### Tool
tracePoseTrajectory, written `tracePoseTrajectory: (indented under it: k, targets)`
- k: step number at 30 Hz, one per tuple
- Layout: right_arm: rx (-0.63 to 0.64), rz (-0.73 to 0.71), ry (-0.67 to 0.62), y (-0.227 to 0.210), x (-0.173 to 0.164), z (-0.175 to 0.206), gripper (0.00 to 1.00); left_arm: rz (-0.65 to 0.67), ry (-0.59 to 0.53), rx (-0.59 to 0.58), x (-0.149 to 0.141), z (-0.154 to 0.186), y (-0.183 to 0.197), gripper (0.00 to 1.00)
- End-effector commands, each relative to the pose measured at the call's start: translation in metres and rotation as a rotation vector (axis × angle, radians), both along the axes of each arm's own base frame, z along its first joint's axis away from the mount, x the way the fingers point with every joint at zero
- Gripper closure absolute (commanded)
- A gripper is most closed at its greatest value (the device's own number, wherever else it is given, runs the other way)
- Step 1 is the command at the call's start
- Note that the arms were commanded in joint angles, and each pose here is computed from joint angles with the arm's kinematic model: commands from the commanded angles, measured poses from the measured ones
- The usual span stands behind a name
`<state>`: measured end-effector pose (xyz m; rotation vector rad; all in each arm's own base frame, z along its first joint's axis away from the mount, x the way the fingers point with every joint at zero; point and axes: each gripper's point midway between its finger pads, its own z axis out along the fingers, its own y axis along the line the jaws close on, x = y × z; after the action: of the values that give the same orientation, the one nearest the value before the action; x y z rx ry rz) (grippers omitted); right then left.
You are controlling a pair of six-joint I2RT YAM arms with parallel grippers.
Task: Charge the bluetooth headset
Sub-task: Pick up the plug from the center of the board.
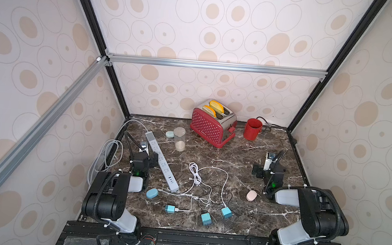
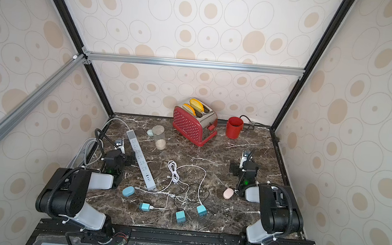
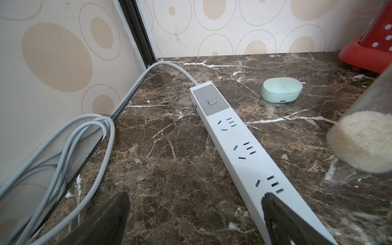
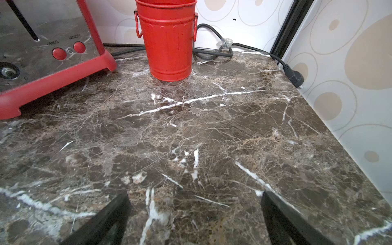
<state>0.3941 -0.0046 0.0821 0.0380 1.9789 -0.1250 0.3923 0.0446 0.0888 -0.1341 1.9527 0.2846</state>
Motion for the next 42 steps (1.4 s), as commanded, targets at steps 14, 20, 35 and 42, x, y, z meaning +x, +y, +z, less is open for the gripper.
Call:
tracePoseTrajectory:
  k: [14, 20, 35, 42]
  targets:
    - [0.001, -0.005, -0.021, 0.001, 0.003, 0.004, 0.0, -0.01, -0.018, -0.007, 0.006, 0.009, 0.002, 0.01]
    - [0.0, -0.004, -0.027, 0.001, 0.003, 0.006, 0.0, -0.011, -0.019, -0.011, 0.007, 0.009, 0.002, 0.01]
    - [0.3, 0.395, 0.07, 0.11, -0.014, 0.115, 0.15, -0.588, 0.007, 0.121, 0.007, 0.113, -0.143, 0.02]
    - [0.406, 0.579, 0.227, 0.145, -0.04, 0.101, 0.25, -1.056, 0.14, 0.325, -0.047, 0.093, -0.222, 0.09]
